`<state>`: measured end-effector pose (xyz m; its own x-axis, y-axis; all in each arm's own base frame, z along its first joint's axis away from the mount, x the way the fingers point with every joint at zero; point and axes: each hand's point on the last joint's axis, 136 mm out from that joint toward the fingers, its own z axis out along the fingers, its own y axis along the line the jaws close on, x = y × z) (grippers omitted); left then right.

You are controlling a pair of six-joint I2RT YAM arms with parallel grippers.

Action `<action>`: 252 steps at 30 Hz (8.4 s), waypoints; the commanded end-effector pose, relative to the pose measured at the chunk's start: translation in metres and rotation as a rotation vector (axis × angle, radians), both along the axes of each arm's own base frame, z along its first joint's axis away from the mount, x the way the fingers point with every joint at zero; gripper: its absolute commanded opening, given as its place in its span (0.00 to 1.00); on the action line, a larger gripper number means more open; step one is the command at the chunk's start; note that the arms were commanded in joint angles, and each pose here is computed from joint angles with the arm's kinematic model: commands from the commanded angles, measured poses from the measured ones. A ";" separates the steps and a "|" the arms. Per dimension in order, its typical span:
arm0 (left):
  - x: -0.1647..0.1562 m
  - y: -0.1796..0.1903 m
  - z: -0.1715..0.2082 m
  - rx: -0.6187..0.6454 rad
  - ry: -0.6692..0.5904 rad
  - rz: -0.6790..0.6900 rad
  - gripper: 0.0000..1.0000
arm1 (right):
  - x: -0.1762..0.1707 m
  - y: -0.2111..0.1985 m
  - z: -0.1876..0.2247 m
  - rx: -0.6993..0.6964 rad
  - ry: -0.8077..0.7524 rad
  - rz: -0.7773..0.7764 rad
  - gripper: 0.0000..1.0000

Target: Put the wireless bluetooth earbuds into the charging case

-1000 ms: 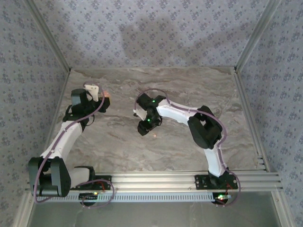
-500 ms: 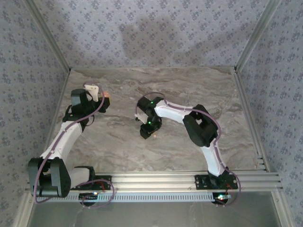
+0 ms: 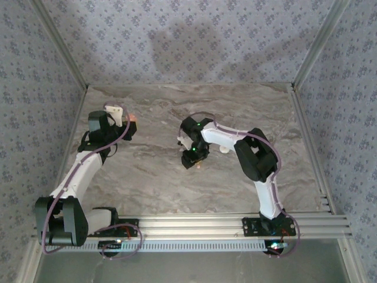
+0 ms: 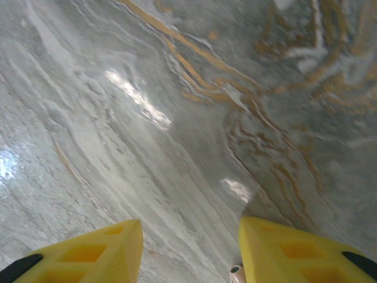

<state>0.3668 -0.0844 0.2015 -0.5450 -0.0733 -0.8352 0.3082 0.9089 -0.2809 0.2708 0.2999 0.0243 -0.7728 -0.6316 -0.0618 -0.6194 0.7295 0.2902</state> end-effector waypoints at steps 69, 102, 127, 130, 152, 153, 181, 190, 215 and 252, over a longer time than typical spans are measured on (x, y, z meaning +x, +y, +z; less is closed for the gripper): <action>-0.014 -0.028 0.014 -0.010 -0.069 -0.201 0.10 | -0.015 -0.030 -0.007 0.183 -0.430 1.614 0.34; -0.032 -0.110 0.023 -0.031 -0.317 -0.449 0.10 | -0.002 0.009 0.136 0.563 -0.830 0.814 0.18; -0.056 -0.225 0.052 -0.176 -0.613 -0.709 0.09 | 0.027 -0.033 0.303 1.222 -1.169 -0.008 0.18; -0.059 -0.230 0.055 -0.178 -0.620 -0.722 0.09 | 0.030 -0.029 0.305 1.268 -1.153 -0.036 0.18; -0.062 -0.227 0.086 -0.218 -0.686 -0.695 0.09 | 0.041 -0.006 0.277 1.235 -1.108 -0.041 0.18; -0.063 -0.227 0.088 -0.221 -0.688 -0.696 0.09 | 0.042 -0.007 0.278 1.233 -1.114 -0.045 0.18; -0.065 -0.218 0.116 -0.227 -0.748 -0.644 0.10 | 0.029 -0.002 0.251 1.154 -1.048 -0.007 0.18; -0.069 -0.219 0.119 -0.232 -0.753 -0.662 0.10 | 0.027 -0.004 0.253 1.111 -1.064 0.009 0.20; -0.074 -0.215 0.052 0.106 -0.682 -0.758 0.10 | -0.004 -0.012 0.297 1.006 -1.090 0.201 0.18; -0.093 -0.221 0.057 0.141 -0.785 -0.878 0.09 | 0.005 -0.012 0.264 0.893 -1.035 0.264 0.18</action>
<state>0.2818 -0.3027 0.2373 0.2360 0.2271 -0.9448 0.8940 0.3304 0.3027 0.2751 0.2897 0.2823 -0.0134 -0.1974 -0.9802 -0.9245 0.3758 -0.0631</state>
